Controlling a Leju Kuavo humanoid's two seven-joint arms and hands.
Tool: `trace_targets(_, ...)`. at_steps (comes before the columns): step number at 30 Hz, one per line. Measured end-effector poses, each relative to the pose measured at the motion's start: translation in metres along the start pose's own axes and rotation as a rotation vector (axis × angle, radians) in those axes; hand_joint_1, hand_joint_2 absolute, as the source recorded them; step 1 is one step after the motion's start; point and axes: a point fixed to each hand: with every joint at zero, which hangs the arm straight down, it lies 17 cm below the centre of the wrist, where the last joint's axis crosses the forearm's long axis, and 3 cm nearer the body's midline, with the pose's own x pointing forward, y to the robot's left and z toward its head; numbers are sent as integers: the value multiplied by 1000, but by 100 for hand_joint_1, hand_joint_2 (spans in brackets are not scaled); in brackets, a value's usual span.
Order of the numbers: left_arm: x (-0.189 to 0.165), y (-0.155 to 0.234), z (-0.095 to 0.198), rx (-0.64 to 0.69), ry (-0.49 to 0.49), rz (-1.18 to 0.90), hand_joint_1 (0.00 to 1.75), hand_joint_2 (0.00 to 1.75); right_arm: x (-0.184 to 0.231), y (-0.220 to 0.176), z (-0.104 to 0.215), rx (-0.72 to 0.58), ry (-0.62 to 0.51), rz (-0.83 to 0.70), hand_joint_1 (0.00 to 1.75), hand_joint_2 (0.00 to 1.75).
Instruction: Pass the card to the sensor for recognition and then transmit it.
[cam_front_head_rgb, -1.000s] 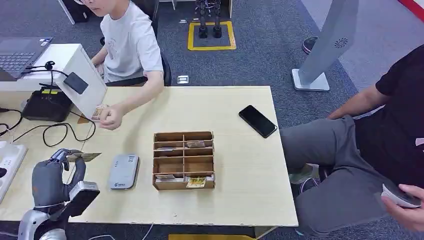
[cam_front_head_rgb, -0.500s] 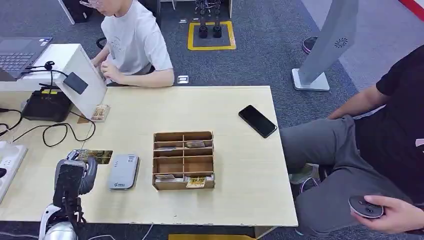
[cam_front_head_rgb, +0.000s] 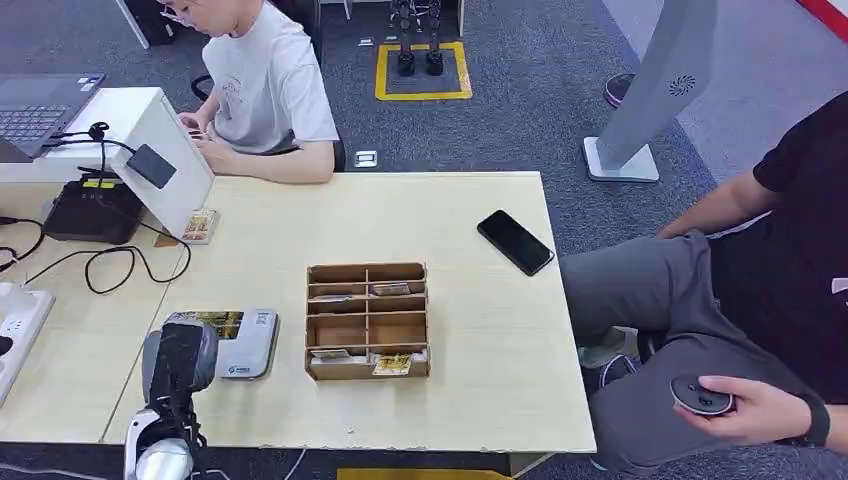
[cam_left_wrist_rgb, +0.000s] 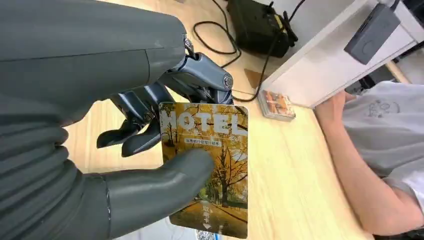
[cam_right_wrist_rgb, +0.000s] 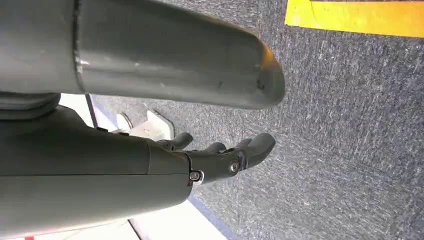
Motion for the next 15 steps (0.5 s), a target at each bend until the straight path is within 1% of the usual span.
trace_targets(4,-5,-15,3,-23,23,11,175,175,-1,0,0,0,4,2,0,0)
trace_targets(9,-7,-32,7,-47,51,77,175,175,-1,0,0,0,6,2,0,0)
trace_targets(15,-3,-43,6,-39,35,37,175,175,-1,0,0,2,5,6,0,0)
